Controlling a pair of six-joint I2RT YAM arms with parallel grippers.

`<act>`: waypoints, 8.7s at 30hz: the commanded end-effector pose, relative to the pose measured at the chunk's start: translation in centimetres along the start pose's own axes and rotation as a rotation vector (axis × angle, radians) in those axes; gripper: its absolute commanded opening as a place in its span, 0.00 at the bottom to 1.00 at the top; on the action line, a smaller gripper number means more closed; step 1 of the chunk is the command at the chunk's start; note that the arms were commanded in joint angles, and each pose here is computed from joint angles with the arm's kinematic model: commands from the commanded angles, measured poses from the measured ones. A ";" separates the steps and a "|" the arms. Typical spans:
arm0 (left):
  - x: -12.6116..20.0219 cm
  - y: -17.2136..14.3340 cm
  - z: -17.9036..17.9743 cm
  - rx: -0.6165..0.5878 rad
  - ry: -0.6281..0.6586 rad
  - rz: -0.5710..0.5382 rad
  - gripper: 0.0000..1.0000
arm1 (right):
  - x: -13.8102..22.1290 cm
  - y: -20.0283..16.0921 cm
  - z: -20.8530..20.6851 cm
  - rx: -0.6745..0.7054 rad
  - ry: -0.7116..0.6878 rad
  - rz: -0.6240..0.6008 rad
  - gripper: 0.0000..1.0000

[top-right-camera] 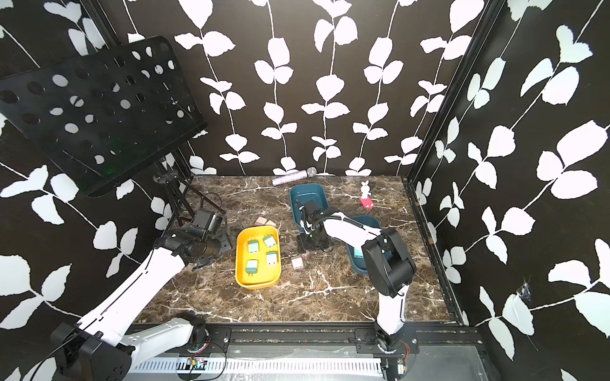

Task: Place the plugs by color into the storage box
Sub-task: Move the storage box to the center of the board, then pick up the plug from the center of the board, then place the plug in the storage box, then pick up the plug from the center of the board, then place the plug in the storage box, then adjust the storage box at the center of the board.

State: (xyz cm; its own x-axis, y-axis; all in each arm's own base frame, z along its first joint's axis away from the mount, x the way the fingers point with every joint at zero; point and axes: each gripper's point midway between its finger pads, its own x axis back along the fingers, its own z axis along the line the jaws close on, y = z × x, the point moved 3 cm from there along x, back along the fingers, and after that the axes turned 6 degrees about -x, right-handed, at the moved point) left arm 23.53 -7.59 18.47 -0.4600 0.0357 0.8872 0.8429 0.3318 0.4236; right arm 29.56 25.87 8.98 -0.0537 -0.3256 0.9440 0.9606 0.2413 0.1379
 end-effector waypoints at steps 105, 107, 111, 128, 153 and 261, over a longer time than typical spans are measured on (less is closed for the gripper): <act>-4.4 1.7 -5.0 -0.016 -0.107 0.147 0.70 | 9.9 9.0 0.5 0.037 -0.117 -0.147 0.73; -4.6 1.8 -5.0 -0.012 -0.107 0.145 0.70 | 9.5 5.8 1.5 0.030 -0.165 -0.090 0.76; -5.1 1.6 -5.0 -0.013 -0.103 0.147 0.70 | 7.6 0.9 2.5 -0.081 -0.175 -0.010 0.78; -4.9 0.4 -4.3 0.005 -0.105 0.176 0.70 | -2.2 -4.0 4.5 -0.117 -0.113 0.088 0.82; -4.9 0.3 -3.9 0.062 -0.100 0.143 0.70 | 7.7 7.4 1.4 -0.108 -0.114 -0.120 0.32; -19.6 5.5 -16.5 -0.578 -0.110 0.286 0.72 | 9.2 0.7 -6.5 -0.303 -0.117 -0.071 0.76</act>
State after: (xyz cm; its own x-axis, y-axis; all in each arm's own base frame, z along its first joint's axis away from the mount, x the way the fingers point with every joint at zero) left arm 42.97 -23.06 8.42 -0.2513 0.1980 0.9475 0.9104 -0.2841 0.3008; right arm 32.09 17.38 15.03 -0.1283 -0.2103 0.9692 0.9906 -0.0731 0.1153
